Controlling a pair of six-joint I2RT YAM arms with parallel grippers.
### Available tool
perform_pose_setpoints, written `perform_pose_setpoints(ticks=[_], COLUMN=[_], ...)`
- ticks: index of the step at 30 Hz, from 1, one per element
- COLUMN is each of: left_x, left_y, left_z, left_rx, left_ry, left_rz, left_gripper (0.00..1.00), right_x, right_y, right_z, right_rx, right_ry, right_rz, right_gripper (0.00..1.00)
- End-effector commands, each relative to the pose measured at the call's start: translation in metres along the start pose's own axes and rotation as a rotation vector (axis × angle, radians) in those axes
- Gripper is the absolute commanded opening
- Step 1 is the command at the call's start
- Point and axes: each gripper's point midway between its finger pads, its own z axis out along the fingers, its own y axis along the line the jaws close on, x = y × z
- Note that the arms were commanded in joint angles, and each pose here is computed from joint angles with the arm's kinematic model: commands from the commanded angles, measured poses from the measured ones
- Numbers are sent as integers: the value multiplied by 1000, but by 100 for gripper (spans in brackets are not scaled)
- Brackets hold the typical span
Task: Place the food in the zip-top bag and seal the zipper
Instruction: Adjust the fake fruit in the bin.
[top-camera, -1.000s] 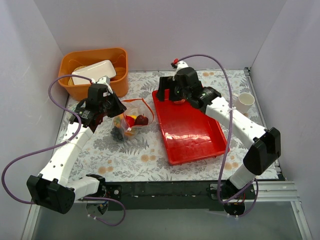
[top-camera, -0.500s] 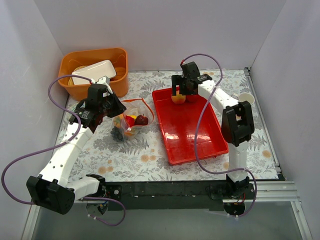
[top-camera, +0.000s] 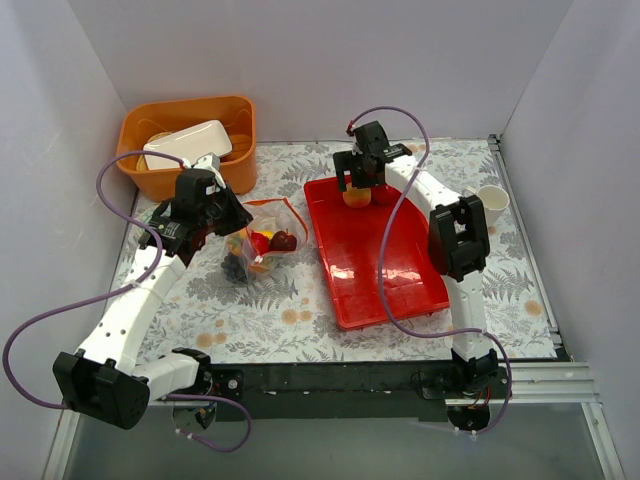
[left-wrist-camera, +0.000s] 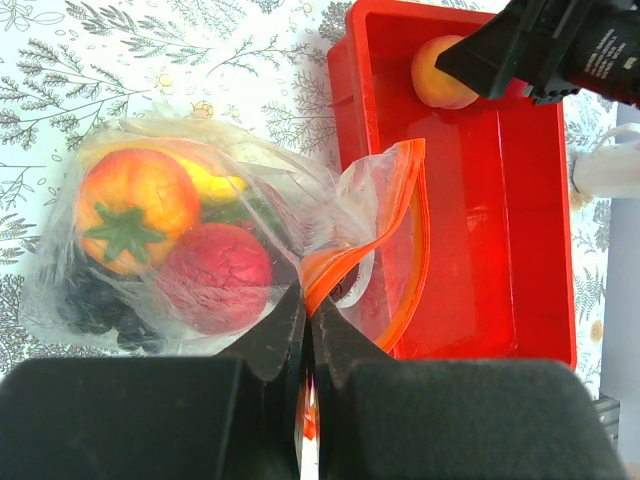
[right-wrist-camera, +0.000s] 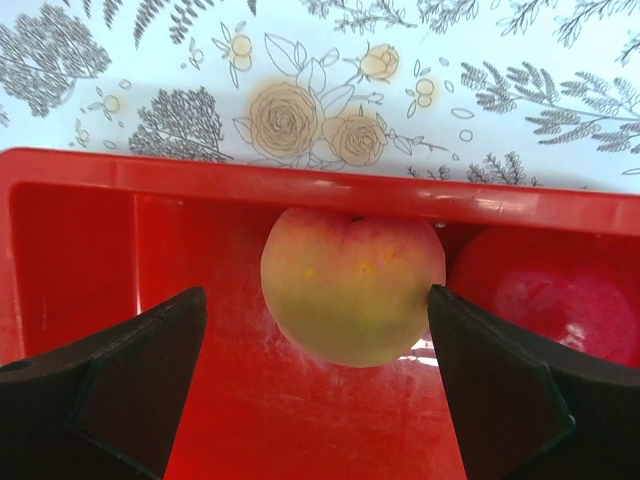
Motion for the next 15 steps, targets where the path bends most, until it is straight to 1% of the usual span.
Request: perform_pose_setpoints(ticks=[1, 9, 12, 15], left_x=[-5, -4, -4, -3], left_y=[-2, -3, -2, 0], left_z=[-7, -6, -6, -6], left_rx=[16, 22, 19, 15], left_ry=[-36, -31, -34, -33], left_rz=[7, 6, 5, 3], left_gripper=[0, 0, 0, 0], right_x=[12, 38, 42, 46], right_y=[-2, -1, 1, 10], right_z=[-1, 1, -3, -9], right_rx=[1, -18, -29, -83], right_ry=[23, 83, 88, 77], right_rz=[-19, -18, -22, -21], right_gripper=[98, 97, 92, 88])
